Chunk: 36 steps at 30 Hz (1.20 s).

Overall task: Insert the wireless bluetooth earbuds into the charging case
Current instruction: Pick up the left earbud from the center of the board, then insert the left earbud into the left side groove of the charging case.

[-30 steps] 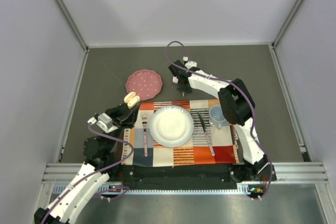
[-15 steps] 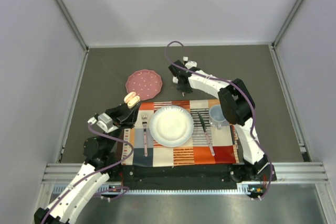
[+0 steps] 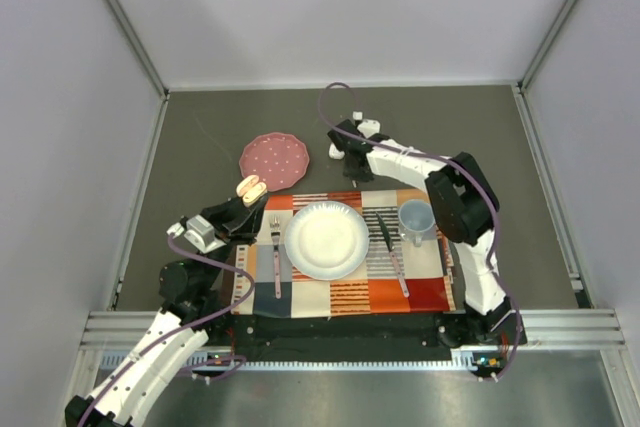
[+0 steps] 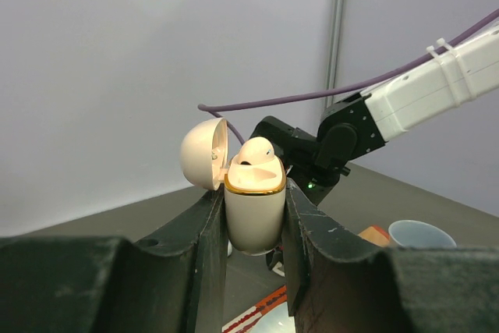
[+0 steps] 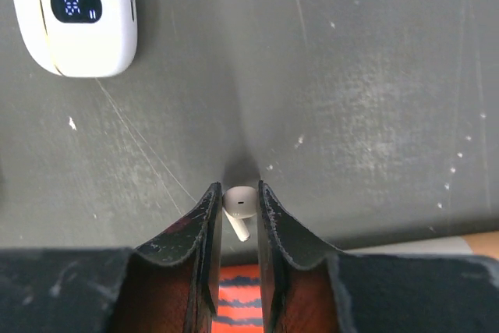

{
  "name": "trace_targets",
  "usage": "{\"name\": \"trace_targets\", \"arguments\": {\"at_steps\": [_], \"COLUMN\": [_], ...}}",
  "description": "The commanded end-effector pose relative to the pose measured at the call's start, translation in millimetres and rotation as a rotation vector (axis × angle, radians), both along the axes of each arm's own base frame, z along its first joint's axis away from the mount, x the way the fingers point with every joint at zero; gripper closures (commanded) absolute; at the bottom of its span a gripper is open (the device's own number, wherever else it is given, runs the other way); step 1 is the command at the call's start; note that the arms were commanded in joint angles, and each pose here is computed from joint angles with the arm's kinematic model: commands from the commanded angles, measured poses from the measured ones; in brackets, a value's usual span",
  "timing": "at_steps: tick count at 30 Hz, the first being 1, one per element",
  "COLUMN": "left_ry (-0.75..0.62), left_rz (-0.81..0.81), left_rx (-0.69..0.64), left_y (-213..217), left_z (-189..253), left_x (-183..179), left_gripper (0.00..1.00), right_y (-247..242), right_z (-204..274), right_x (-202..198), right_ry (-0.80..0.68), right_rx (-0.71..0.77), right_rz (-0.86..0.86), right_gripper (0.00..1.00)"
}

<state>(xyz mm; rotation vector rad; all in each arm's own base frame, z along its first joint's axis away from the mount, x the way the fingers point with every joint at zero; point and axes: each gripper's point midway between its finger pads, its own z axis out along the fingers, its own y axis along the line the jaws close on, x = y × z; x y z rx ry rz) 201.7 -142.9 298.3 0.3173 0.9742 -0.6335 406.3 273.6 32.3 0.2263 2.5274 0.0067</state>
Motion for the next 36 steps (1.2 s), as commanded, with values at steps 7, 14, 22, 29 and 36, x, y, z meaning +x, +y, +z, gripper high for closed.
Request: {"name": "trace_targets", "arguments": {"at_steps": [7,14,22,29,36], "left_ry": [-0.047,-0.039,-0.043,-0.037,-0.034], "left_rz": [-0.011,-0.038,-0.069,-0.098,-0.120], "left_rx": [-0.031,-0.041,-0.056,-0.058,-0.047], "left_y": [1,-3,-7,-12,-17], "left_z": [22,21,24,23,22], "left_x": [-5,-5,-7,-8,-7], "left_gripper": [1.00,1.00,1.00,1.00,1.00], "right_y": [11,5,4,9,19], "right_z": [121,187,245,301,332], "right_x": [-8,-32,-76,-115,-146], "right_ry": [-0.399,-0.659,-0.902,-1.096,-1.207], "right_rx": [0.303,0.503,0.617,0.714,0.754], "right_rz": [0.074,0.122,0.215,0.340,0.415], "right_gripper": [1.00,1.00,1.00,1.00,1.00]}}
